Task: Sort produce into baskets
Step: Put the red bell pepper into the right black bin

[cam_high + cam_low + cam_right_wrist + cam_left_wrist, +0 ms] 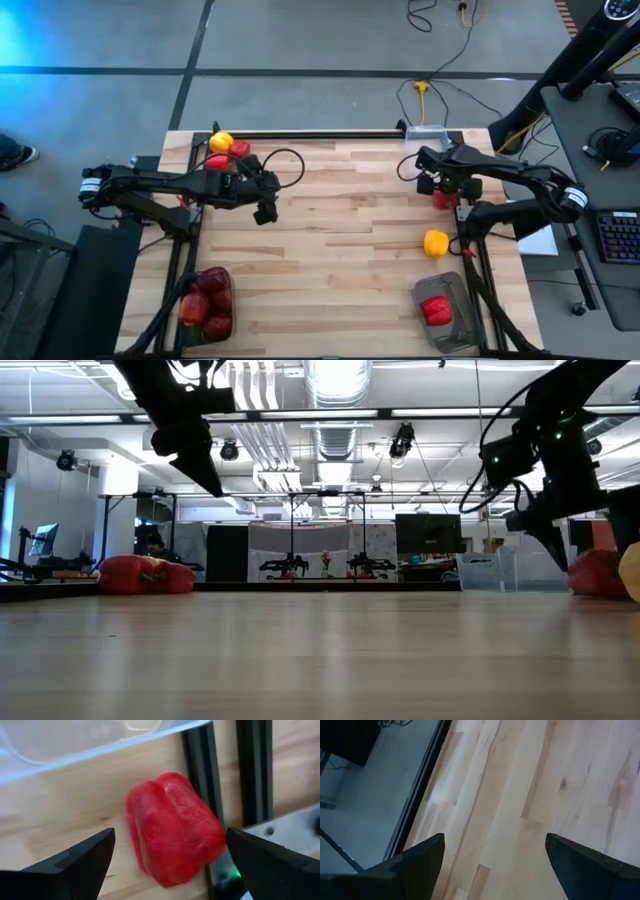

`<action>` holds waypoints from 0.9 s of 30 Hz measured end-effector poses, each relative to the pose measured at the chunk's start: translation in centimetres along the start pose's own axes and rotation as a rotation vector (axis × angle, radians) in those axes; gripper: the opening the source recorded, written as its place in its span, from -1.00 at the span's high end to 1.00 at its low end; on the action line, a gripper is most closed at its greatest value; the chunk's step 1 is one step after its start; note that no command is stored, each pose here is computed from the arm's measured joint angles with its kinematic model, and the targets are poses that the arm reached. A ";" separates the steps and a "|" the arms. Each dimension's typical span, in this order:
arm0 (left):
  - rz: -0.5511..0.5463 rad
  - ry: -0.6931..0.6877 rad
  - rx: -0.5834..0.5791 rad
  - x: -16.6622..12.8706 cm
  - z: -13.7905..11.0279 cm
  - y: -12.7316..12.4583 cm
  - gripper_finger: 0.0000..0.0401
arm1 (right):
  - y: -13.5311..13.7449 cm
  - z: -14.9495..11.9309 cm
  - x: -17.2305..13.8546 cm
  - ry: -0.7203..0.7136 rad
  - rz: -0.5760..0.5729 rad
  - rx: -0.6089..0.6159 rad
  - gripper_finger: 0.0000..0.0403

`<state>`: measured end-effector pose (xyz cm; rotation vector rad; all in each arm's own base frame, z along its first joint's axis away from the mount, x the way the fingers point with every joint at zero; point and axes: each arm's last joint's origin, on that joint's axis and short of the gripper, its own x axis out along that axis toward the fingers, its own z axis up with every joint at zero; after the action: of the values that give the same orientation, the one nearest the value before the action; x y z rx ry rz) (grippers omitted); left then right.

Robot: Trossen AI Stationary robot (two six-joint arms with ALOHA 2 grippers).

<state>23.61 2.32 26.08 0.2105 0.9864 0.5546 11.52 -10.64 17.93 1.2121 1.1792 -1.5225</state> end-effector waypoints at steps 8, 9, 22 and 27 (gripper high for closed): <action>-0.006 -0.007 -0.032 -0.2 0.0 0.0 -0.63 | 1.0 0.0 1.2 0.045 0.021 -0.092 -0.85; -0.006 -0.008 -0.045 -0.2 0.0 0.1 -0.63 | 1.2 0.0 1.2 0.048 0.036 -0.093 -0.84; -0.069 -0.142 -0.253 -4.0 -0.6 1.7 -0.63 | 3.4 -2.1 -0.8 0.081 0.175 -0.143 -0.39; -0.146 -0.219 -0.337 -6.2 -1.2 2.7 -0.63 | 5.6 -3.8 -5.1 -0.016 0.297 -0.178 -0.39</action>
<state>19.00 1.19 31.01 -0.1000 0.6773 0.5421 18.55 -7.76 21.63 1.1927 1.0469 -1.1802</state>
